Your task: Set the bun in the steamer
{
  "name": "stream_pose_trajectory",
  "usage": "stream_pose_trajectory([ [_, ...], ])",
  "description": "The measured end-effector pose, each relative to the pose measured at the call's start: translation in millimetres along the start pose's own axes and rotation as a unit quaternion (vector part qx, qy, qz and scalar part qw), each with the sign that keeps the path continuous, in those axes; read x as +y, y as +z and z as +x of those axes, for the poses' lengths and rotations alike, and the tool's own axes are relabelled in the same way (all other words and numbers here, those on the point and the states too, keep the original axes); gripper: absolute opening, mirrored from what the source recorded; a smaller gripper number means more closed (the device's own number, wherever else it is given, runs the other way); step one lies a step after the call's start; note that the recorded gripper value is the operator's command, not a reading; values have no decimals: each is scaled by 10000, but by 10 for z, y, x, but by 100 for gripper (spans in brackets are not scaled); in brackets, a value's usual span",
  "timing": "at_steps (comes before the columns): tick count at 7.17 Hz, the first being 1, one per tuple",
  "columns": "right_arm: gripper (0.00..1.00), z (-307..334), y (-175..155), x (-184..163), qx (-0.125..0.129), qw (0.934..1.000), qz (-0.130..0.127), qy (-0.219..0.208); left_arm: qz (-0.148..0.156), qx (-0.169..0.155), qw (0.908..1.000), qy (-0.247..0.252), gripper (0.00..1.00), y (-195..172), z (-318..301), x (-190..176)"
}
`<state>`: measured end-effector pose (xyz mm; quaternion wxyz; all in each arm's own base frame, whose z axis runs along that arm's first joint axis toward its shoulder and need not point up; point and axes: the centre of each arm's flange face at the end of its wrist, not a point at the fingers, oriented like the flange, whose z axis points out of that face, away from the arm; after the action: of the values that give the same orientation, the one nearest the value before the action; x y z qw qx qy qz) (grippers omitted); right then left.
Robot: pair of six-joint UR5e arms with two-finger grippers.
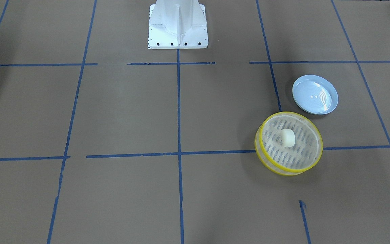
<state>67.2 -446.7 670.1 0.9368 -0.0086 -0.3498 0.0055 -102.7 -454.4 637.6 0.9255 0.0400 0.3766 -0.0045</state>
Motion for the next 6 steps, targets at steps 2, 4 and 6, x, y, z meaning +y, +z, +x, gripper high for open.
stream_pose_trajectory([
  [2,100,0,0,0,0,10000,0,0,-6,-20,10000,15,100,-8,23,-32],
  [4,100,0,0,0,0,10000,0,0,11,1,10000,64,100,-29,74,-74],
  [6,100,0,0,0,0,10000,0,0,2,5,10000,66,100,-25,81,-75],
])
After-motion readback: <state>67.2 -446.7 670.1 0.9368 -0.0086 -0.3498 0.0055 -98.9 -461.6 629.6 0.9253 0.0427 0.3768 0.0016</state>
